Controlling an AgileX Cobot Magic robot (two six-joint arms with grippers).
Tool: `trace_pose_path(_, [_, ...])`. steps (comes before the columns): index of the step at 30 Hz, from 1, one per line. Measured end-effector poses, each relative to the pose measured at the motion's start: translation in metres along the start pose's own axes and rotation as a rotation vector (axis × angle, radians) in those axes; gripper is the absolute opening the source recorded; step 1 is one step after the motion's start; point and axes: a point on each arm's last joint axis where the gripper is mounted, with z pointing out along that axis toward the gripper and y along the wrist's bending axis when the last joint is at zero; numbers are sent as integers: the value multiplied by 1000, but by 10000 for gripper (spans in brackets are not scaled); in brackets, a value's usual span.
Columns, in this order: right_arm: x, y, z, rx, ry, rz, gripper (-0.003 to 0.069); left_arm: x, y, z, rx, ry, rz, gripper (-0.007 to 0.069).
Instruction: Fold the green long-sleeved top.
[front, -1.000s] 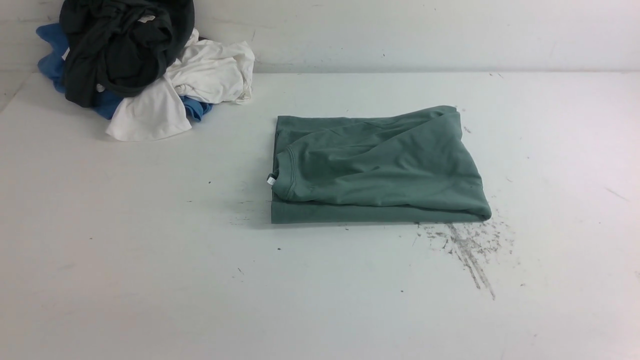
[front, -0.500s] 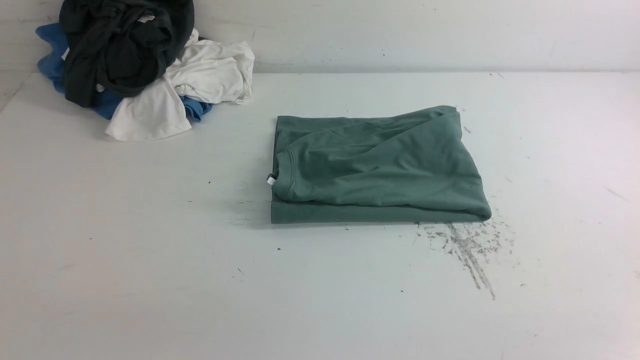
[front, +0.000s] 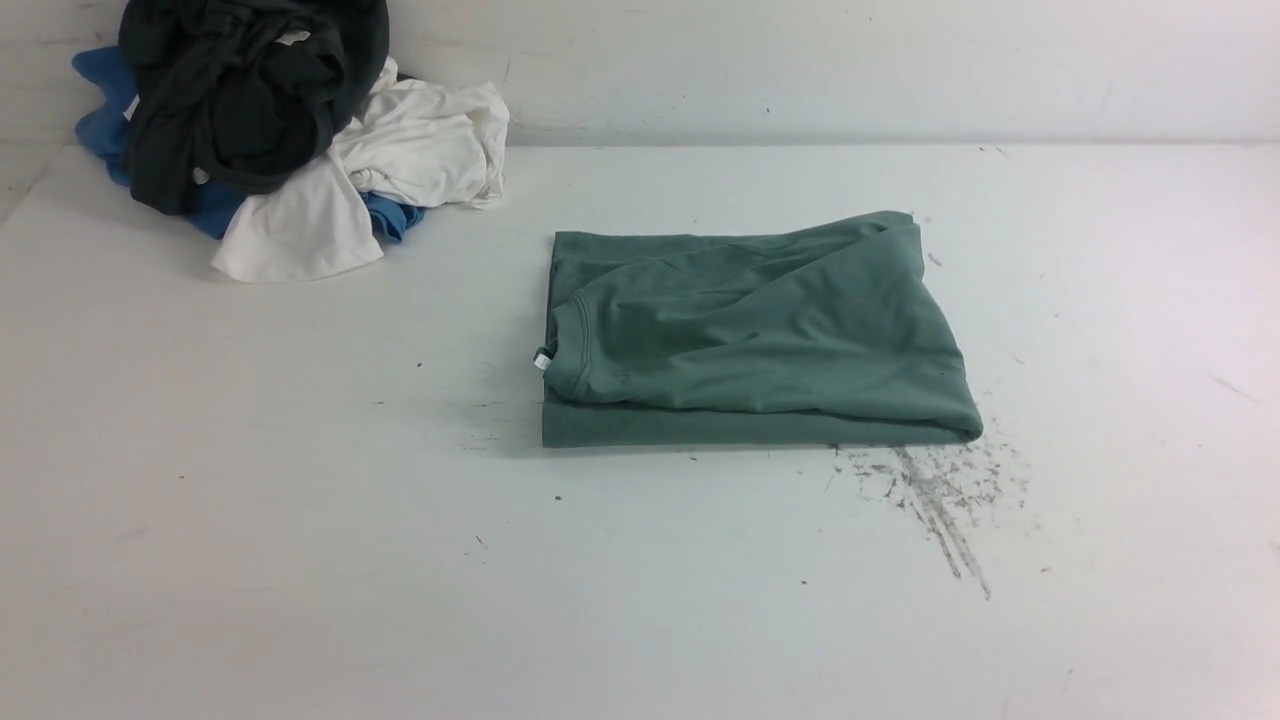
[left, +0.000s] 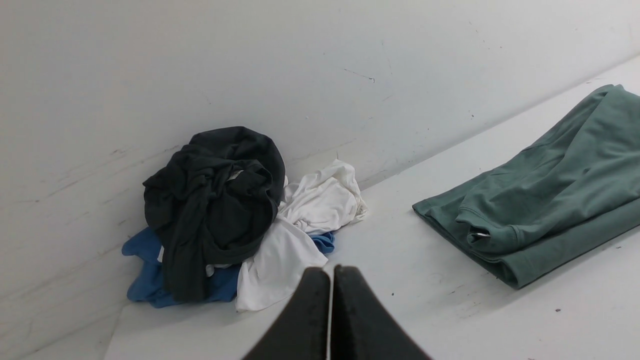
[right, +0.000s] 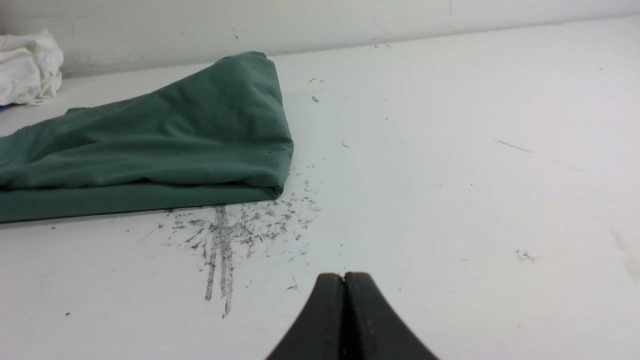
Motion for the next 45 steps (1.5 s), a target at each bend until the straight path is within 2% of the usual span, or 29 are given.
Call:
trace_pose_path(5, [0,0,0,0,0,0,-14,4,-1,1,2,3,0,-7])
trace_pose_path(15, [0,0,0,0,1,-1,-14,54,-18,11,33,165,-32,-7])
trace_pose_path(19, [0,0,0,1,1,-2,-14,85,-24,12,-45,287,-277,-7])
trace_pose_path(22, [0,0,0,0,1,0,-14,89,-24,11,-75,334,-355,-7])
trace_pose_path(45, [0,0,0,0,1,0,-14,89,-24,11,-67,339,-326,-7])
